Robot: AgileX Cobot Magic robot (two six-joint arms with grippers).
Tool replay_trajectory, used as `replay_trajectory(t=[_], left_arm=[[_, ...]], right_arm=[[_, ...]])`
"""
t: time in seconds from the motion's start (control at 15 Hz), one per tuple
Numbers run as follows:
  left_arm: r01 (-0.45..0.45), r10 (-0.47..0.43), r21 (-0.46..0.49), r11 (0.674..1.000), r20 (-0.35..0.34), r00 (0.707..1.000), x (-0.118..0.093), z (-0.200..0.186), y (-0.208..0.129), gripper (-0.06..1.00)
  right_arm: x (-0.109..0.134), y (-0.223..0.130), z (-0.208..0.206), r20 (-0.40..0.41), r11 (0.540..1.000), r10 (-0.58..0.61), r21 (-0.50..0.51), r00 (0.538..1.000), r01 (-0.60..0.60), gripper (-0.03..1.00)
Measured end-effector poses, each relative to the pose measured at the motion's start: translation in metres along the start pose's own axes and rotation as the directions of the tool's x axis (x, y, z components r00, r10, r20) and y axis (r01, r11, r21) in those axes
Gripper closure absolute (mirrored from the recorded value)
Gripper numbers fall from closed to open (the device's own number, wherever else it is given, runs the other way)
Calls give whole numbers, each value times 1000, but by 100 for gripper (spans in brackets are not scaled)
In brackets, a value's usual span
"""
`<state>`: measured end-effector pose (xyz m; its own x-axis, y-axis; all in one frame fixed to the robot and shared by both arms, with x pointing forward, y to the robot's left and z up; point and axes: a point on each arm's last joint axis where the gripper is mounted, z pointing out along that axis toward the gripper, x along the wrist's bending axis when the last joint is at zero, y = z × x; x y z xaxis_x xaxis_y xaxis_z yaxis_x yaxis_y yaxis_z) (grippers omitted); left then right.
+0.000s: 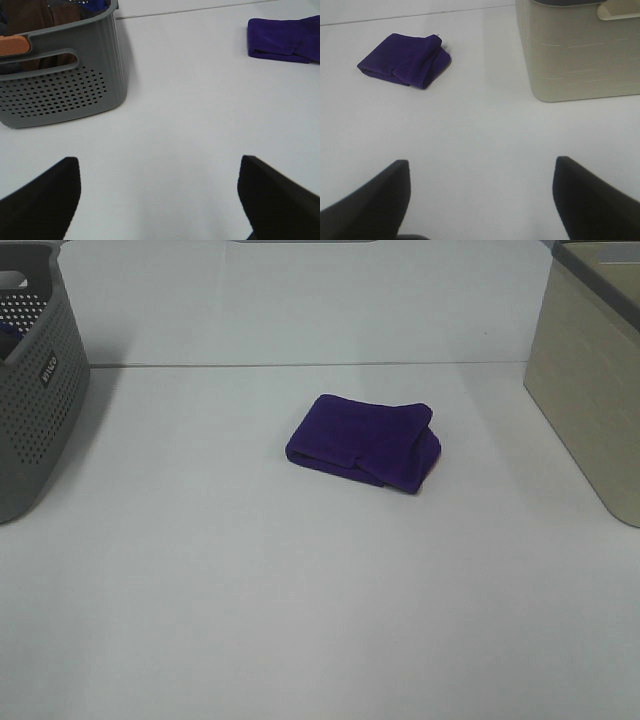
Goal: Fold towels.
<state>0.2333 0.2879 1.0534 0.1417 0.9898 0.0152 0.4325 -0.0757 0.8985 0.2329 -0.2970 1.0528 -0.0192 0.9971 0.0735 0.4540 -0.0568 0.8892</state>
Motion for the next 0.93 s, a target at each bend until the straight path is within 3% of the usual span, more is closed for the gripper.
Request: replay_trajectory(t=[0.93], left_arm=[[0, 0, 0, 1000, 0, 1000, 0, 0, 0, 16]], right_arm=[[0, 0, 0, 0, 1000, 0, 0, 1000, 0, 20]])
